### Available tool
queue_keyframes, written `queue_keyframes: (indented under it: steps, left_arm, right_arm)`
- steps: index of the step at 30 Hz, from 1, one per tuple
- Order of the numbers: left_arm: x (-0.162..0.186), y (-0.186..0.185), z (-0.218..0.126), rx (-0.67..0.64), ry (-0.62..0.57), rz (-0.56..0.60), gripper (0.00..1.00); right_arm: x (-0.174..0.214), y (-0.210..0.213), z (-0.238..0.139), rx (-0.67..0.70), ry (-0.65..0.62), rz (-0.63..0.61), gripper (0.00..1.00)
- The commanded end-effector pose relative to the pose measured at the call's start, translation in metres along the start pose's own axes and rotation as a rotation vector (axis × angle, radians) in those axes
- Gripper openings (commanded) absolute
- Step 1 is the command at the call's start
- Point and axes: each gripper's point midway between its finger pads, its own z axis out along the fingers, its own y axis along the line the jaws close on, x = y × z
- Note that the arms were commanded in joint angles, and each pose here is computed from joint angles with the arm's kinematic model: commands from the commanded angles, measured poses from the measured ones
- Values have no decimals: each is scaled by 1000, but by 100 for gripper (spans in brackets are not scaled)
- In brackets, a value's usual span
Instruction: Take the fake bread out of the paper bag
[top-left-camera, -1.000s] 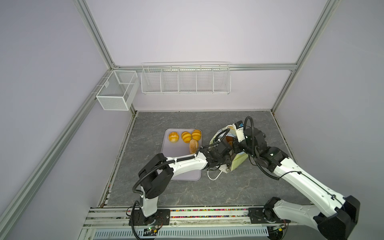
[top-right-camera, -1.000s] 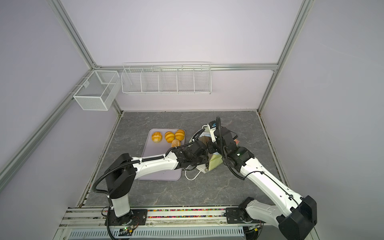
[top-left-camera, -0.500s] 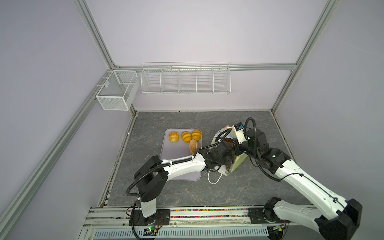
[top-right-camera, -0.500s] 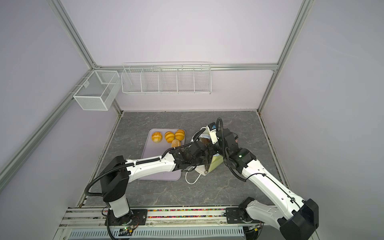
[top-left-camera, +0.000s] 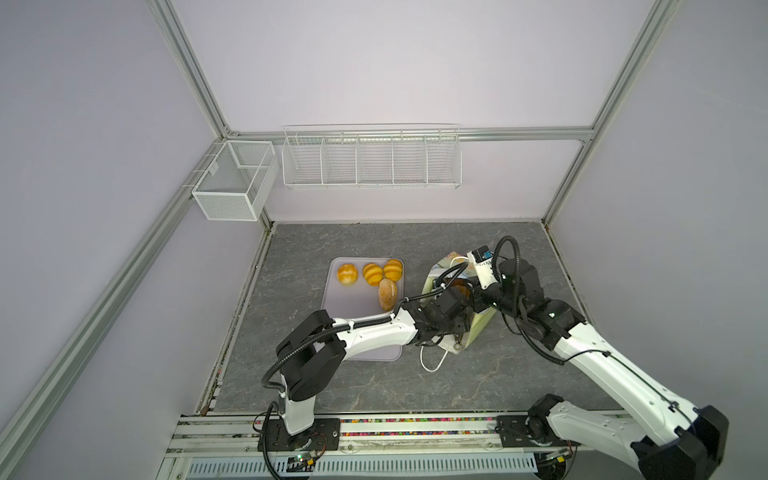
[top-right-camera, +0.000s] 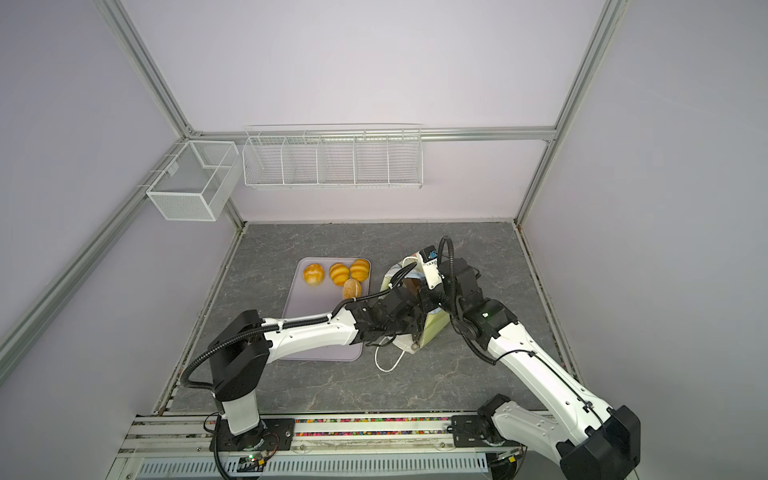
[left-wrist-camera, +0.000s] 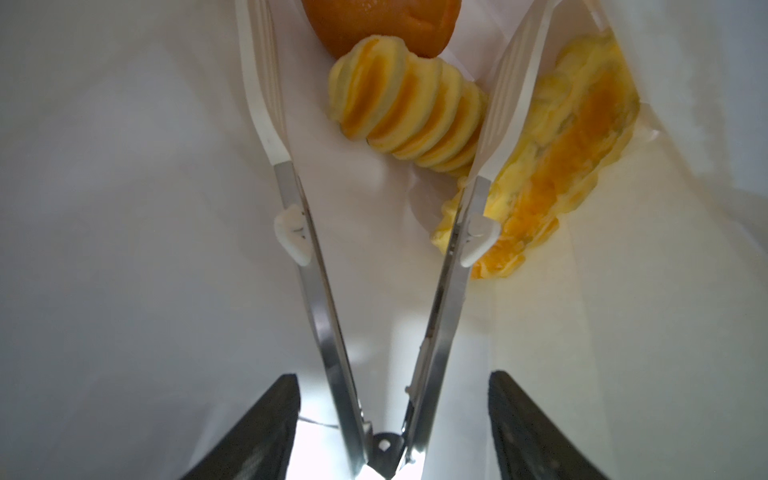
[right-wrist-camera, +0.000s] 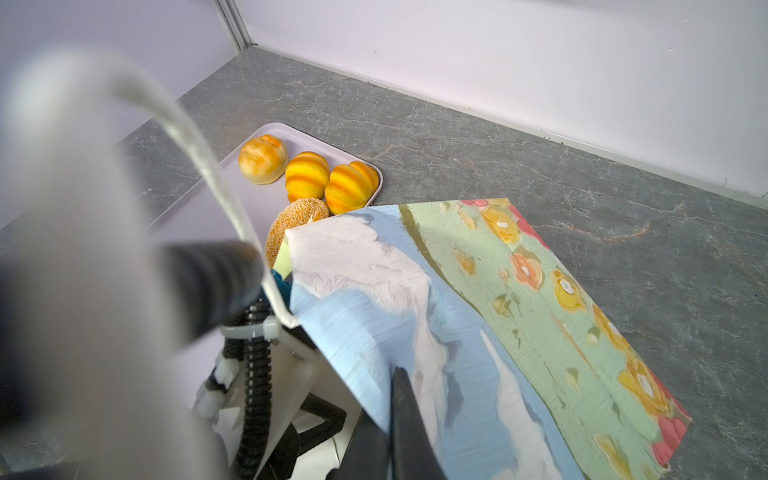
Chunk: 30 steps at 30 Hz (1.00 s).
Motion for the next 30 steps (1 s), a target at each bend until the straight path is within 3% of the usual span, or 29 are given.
queue_keyframes:
  steps: [1,13,17,19,25,30]
  left_arm:
    - [2,-10,9,31,-10,0,71]
    - [16,-10,31,10,56,11,73]
    - [13,-11,32,11,36,5,68]
    - [11,-10,32,3,23,0,62]
    - [5,-7,25,-12,-10,-3,28]
    - [3,-2,19,-19,-28,-15,10]
  right_arm:
    - [-15,14,-4,-67,-49,13,7]
    - [-21,14,-11,-68,-60,17,7]
    - [-20,13,-13,-68,-62,14,7]
    - [-19,14,-13,-69,-61,14,7]
    - [-16,11,-14,-59,-61,11,7]
    - [-15,8,-15,-44,-63,9,7]
